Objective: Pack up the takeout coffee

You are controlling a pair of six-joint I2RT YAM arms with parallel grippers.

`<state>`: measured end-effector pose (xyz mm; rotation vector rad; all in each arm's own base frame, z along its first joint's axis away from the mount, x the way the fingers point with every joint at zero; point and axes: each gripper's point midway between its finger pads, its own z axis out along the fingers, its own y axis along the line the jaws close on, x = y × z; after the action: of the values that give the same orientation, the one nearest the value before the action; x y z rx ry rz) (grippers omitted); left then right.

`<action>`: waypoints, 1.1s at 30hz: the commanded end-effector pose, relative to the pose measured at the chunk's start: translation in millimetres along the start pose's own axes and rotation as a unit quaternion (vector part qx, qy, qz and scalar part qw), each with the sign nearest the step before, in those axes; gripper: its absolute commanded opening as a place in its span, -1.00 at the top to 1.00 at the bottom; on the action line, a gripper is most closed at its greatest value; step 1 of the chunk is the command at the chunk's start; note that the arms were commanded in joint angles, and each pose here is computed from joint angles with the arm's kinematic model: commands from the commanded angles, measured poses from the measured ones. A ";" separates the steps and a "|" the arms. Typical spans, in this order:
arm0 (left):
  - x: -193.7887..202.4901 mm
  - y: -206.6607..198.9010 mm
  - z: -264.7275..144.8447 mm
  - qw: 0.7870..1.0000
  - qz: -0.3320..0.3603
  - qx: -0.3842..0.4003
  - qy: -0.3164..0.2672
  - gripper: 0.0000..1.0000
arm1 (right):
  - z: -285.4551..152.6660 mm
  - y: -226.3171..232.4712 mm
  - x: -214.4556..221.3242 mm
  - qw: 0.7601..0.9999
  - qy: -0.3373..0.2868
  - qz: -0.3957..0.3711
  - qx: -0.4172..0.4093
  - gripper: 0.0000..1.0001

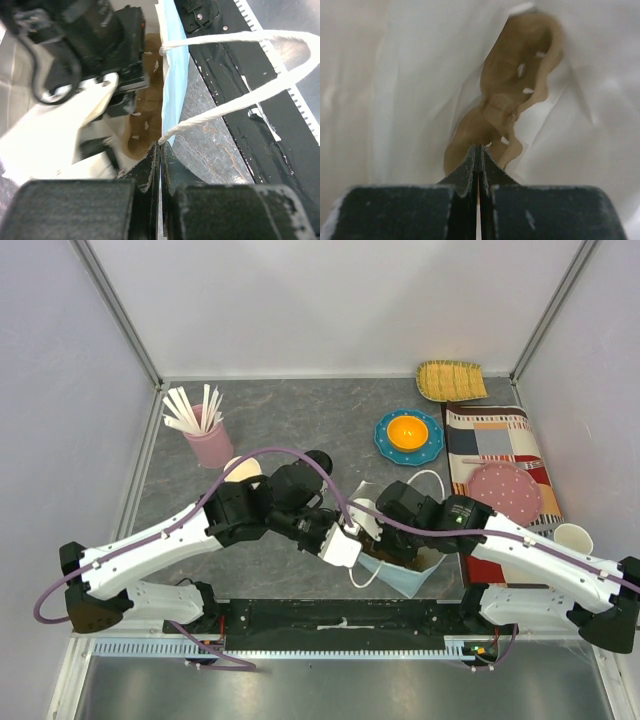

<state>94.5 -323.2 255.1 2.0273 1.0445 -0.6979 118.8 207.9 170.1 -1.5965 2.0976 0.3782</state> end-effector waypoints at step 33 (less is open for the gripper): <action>-20.2 6.5 -10.2 0.998 0.020 0.032 -0.049 0.95 | 20.6 -73.3 24.0 0.989 0.115 0.063 0.069 1.00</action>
<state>95.0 -319.3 258.2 2.0481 1.0318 -0.7792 173.8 167.3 127.0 -1.5154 2.4146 0.0920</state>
